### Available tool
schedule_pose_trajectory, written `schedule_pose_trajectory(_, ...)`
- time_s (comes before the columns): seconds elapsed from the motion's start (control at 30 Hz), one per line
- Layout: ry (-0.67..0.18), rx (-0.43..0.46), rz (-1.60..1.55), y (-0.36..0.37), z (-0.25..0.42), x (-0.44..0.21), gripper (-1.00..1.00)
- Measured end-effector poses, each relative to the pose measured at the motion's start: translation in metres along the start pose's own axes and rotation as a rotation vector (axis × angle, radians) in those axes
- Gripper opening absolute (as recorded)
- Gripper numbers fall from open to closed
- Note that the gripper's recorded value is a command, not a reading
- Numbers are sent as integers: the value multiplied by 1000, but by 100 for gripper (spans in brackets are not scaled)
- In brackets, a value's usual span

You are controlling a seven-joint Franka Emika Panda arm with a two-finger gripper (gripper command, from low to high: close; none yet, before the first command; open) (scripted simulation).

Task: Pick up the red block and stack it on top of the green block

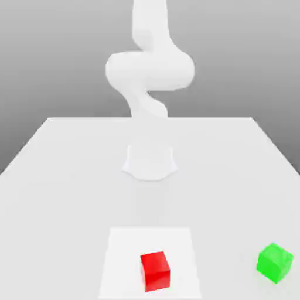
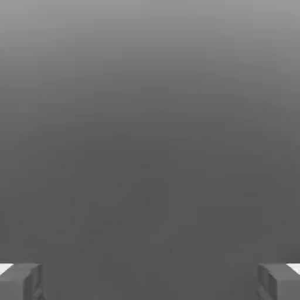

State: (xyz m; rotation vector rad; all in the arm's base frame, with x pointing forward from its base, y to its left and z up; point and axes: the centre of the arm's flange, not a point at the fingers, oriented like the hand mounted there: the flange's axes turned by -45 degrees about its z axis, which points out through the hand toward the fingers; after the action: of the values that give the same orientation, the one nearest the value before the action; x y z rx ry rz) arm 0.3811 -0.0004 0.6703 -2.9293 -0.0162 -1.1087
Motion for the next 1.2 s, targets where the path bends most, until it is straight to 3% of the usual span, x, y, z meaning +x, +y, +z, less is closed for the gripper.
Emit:
schedule_pose_trajectory(0.37,-335,46,-96,-4,219,-66,0)
schedule_pose_trajectory(0.77,-693,75,-209,-7,386,-232,0)
schedule_pose_trajectory(0.93,-720,77,-218,-6,433,-280,0)
schedule_pose_trajectory(0.97,-721,77,-218,-6,440,-287,-100)
schedule_pose_trajectory(1.2,-721,77,-218,-6,441,-288,-100)
